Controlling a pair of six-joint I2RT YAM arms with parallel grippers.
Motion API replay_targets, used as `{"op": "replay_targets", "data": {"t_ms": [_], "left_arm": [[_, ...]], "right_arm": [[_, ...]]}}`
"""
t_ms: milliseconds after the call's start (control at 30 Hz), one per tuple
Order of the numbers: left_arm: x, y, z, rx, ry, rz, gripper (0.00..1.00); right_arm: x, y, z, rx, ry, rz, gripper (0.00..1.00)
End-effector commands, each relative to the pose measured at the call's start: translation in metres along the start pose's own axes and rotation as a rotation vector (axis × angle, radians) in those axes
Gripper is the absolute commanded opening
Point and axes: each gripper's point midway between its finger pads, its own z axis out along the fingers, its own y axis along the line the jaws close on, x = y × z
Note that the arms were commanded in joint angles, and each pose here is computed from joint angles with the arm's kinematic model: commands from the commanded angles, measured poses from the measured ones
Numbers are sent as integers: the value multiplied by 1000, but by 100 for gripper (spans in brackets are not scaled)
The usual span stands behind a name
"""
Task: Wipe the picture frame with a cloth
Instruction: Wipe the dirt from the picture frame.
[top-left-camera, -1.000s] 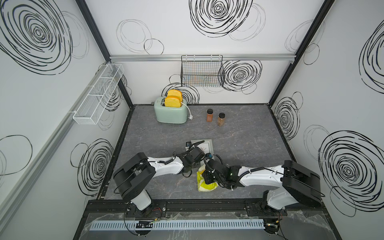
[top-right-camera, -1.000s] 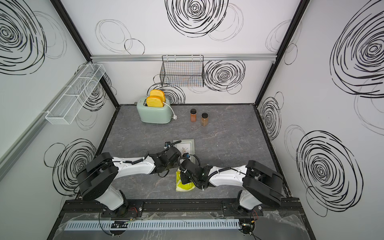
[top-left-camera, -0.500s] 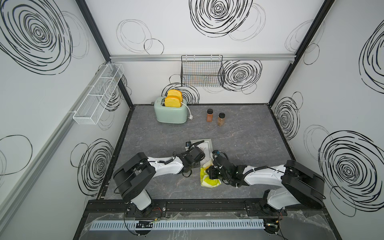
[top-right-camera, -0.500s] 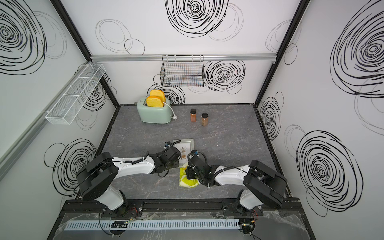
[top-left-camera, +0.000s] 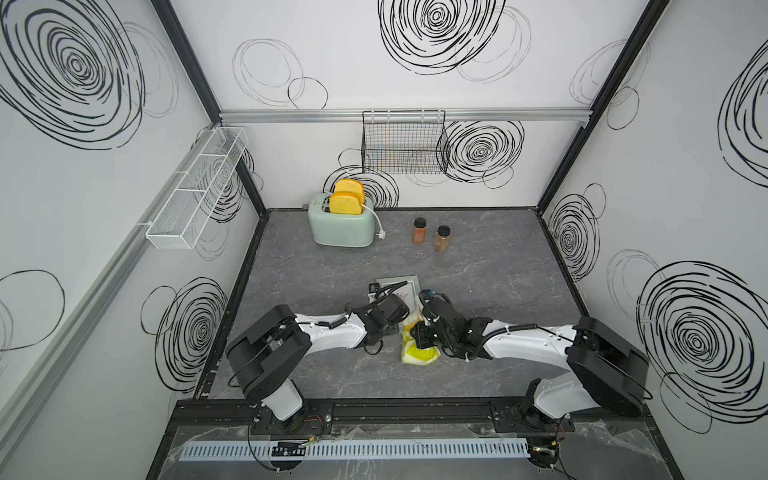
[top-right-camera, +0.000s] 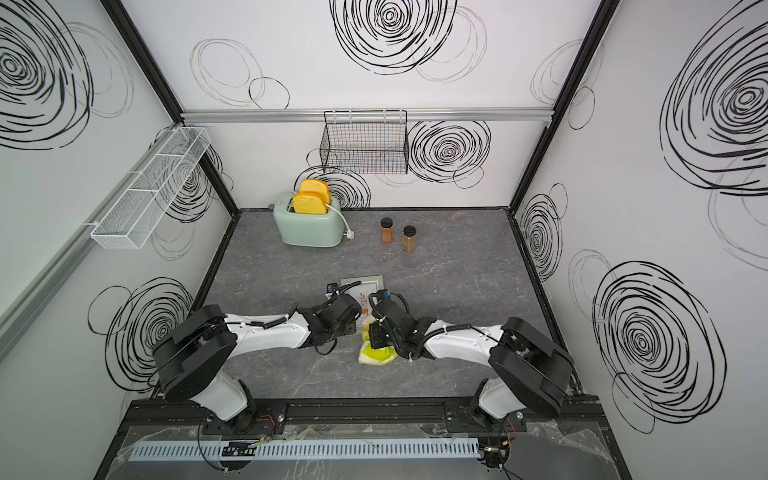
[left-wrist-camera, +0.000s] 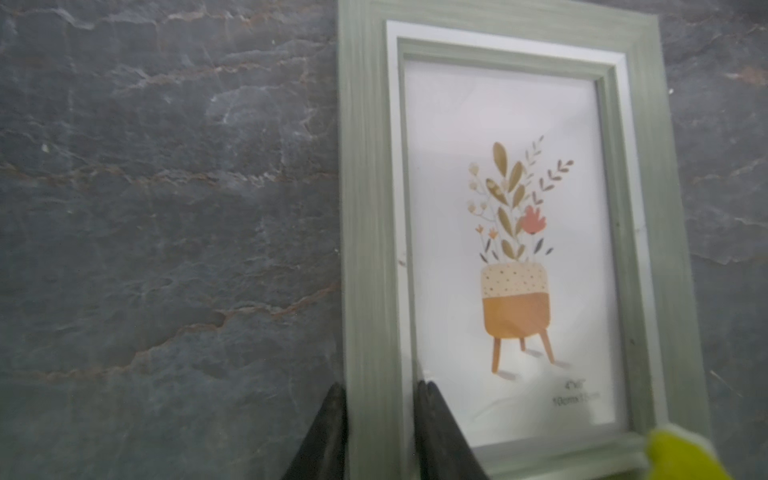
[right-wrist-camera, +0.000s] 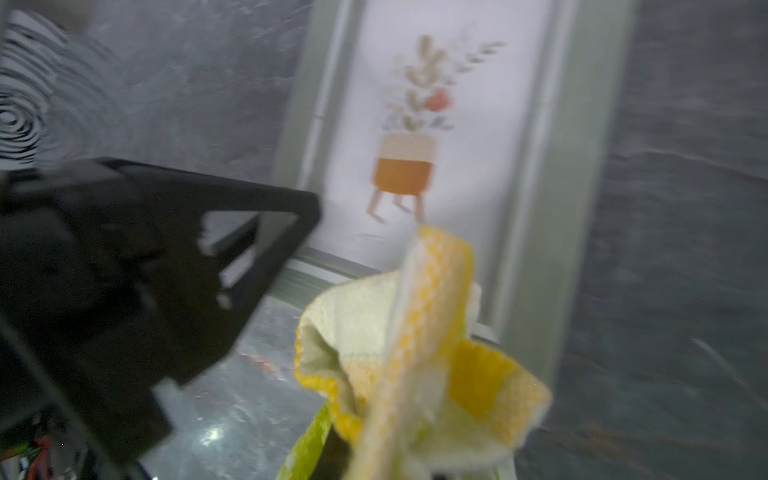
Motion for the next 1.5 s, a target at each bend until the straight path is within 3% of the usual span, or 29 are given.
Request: {"op": "replay_targets", "data": {"t_ms": [0,167,400,567,667,767,867,1033,1300,1467], "left_arm": [[2,-15,-2,44,10,7,17],[2,-13,-2,38,8,13,17],[2,-11,-2,41,9,14,17],[4,-10,-2,39,11,16,17],[7,-9,-1,36,14,16,17],[9,-10,-2,35,18,16,18],[11,-10,-2,33,20,20,18],[3,-10,-3,24,1,15,19],[-8,-12,4,24,-7,0,19],[-11,-11,6,20,-11,-1,20]], "right_arm": [[-9,30,9,-86,-24,10,0],[-4,-3,7,-38,-28,85,0],[-21,-95,-46,122,-148,183,0],[-50,-85,-56,101,-178,105,0],[-87,-69,-49,79,-221,60,0],[-133,-69,-31,90,-270,34,0],[-161,-79,-1,147,-236,-12,0],[-133,-92,24,167,-154,1,0],[-33,-77,-7,152,-92,54,0],[-9,-75,-27,161,-119,100,0]]}}
